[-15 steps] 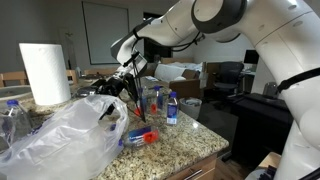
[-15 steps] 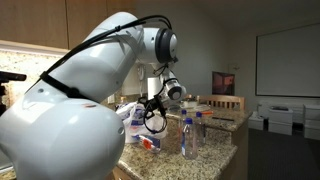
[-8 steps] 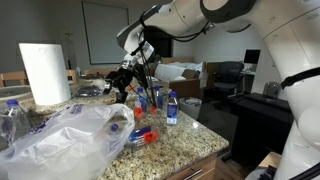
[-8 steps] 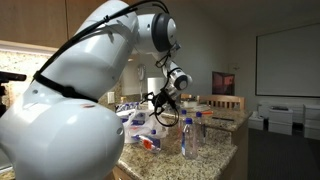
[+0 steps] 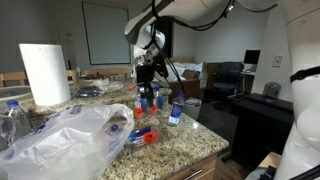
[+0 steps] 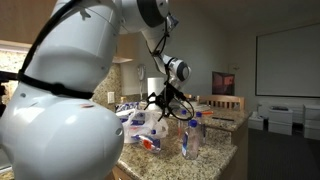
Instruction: Put the empty bottles on the counter in the plastic bag
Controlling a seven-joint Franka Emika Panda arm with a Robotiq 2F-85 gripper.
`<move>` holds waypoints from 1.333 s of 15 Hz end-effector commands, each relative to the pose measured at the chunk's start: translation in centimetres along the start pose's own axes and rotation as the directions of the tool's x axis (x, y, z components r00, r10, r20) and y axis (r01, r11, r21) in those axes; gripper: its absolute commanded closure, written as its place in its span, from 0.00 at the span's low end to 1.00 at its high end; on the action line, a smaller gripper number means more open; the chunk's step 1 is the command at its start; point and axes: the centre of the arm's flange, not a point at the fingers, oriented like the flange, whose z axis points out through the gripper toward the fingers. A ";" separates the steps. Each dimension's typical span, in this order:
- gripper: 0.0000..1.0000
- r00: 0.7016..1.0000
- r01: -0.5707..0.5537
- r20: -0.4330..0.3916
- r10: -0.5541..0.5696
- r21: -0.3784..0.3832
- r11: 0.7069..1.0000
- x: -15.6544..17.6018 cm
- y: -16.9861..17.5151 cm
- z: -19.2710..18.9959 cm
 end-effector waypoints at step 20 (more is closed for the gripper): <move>0.00 0.969 -0.014 -0.178 -0.173 -0.733 0.680 3.0 1.1 8.0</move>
